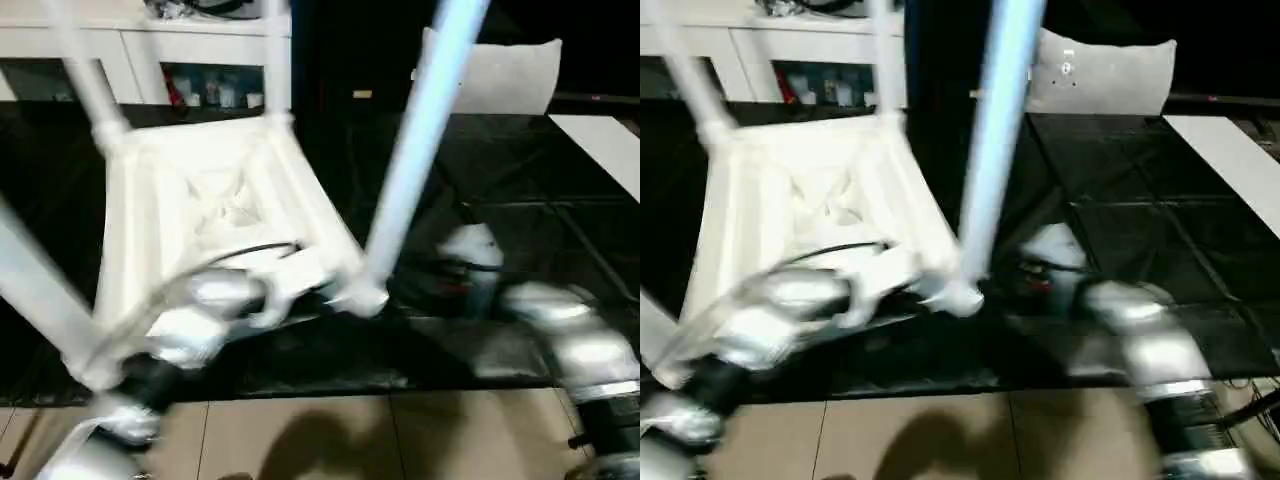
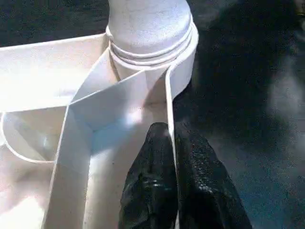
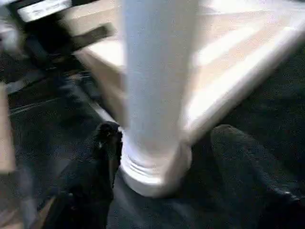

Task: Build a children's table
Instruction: Rotate leg to tighten

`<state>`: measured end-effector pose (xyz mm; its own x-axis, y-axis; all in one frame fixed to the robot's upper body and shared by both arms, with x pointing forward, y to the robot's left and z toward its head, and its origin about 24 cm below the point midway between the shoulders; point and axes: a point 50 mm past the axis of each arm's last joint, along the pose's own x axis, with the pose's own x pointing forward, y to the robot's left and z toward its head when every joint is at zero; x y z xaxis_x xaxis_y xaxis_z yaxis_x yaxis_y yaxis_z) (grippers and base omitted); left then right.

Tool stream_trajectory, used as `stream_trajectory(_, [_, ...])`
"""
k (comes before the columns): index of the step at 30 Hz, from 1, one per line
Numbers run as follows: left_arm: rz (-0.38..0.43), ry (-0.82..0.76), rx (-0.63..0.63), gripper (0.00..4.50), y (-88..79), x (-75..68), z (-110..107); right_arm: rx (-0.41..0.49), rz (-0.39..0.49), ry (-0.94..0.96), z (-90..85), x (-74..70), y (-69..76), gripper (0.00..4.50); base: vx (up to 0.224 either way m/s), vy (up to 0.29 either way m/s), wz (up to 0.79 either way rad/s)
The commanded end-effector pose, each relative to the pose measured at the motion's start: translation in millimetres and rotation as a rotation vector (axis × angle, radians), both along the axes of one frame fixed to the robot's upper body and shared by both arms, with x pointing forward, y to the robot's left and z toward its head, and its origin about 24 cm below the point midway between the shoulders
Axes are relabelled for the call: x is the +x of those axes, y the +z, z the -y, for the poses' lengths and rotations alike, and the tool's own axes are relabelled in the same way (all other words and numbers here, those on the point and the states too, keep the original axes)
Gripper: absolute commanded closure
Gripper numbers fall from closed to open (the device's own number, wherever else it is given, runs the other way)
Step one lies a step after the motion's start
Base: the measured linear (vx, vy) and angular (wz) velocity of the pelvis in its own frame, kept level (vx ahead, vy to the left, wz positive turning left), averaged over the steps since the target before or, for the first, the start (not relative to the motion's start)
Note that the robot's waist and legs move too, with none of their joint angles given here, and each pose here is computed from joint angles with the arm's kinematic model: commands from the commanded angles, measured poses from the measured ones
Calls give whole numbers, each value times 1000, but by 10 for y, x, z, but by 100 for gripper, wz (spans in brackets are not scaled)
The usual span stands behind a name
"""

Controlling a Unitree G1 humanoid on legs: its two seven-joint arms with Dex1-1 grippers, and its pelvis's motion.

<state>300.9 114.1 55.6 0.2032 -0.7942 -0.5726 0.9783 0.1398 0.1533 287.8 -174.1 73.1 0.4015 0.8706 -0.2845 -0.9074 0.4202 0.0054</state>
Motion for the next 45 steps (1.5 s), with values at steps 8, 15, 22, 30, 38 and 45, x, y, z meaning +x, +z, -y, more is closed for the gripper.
stream_trajectory(8, [-27,-206,71,450,-67,-130,-10,-2,-56,186,5,-42,-20,224,0,0,0])
stream_trajectory(15, [-29,-236,81,450,-67,-146,-31,14,-74,224,-69,-25,-73,283,0,0,0])
stream_trajectory(22, [-34,-244,79,450,-81,-157,-42,9,-75,174,-62,12,-120,306,0,0,0])
stream_trajectory(30, [-35,-243,83,450,-90,-148,-49,55,-107,174,-67,24,-104,245,0,0,0])
stream_trajectory(38, [-30,-243,93,450,-88,-127,-54,15,-65,164,-105,64,-113,183,0,0,0])
stream_trajectory(45, [-36,-242,98,450,-105,-132,-66,60,-110,193,-114,40,-106,222,0,0,0])
